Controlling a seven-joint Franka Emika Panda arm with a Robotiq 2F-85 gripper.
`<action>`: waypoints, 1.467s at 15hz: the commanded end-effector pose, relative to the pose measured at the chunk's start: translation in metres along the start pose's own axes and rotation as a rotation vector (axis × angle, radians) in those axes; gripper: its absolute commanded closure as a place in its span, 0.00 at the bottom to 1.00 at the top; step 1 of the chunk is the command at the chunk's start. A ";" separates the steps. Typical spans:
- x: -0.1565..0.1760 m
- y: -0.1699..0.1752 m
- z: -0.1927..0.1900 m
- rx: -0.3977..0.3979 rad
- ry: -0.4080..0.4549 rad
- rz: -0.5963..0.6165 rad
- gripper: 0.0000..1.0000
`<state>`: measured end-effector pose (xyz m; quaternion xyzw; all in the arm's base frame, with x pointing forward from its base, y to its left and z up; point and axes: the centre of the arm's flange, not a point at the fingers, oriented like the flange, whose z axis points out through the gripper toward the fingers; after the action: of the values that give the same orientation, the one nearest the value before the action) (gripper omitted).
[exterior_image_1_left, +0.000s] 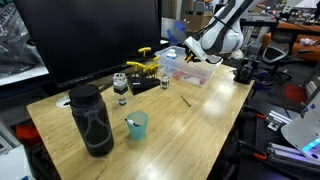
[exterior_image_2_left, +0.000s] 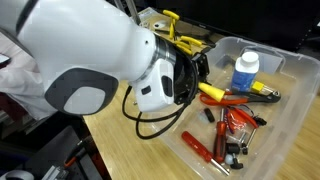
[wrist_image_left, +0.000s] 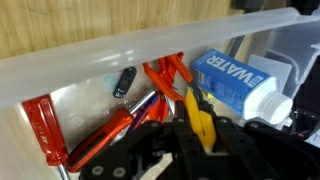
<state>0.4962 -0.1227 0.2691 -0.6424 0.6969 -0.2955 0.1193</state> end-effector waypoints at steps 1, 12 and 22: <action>-0.009 -0.012 -0.049 0.053 -0.058 -0.042 0.95; -0.078 -0.034 -0.125 0.193 -0.391 -0.118 0.95; -0.142 0.004 -0.073 0.026 -0.571 -0.084 0.95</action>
<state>0.4421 0.0358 0.3420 -0.7303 0.6027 -0.1386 0.2903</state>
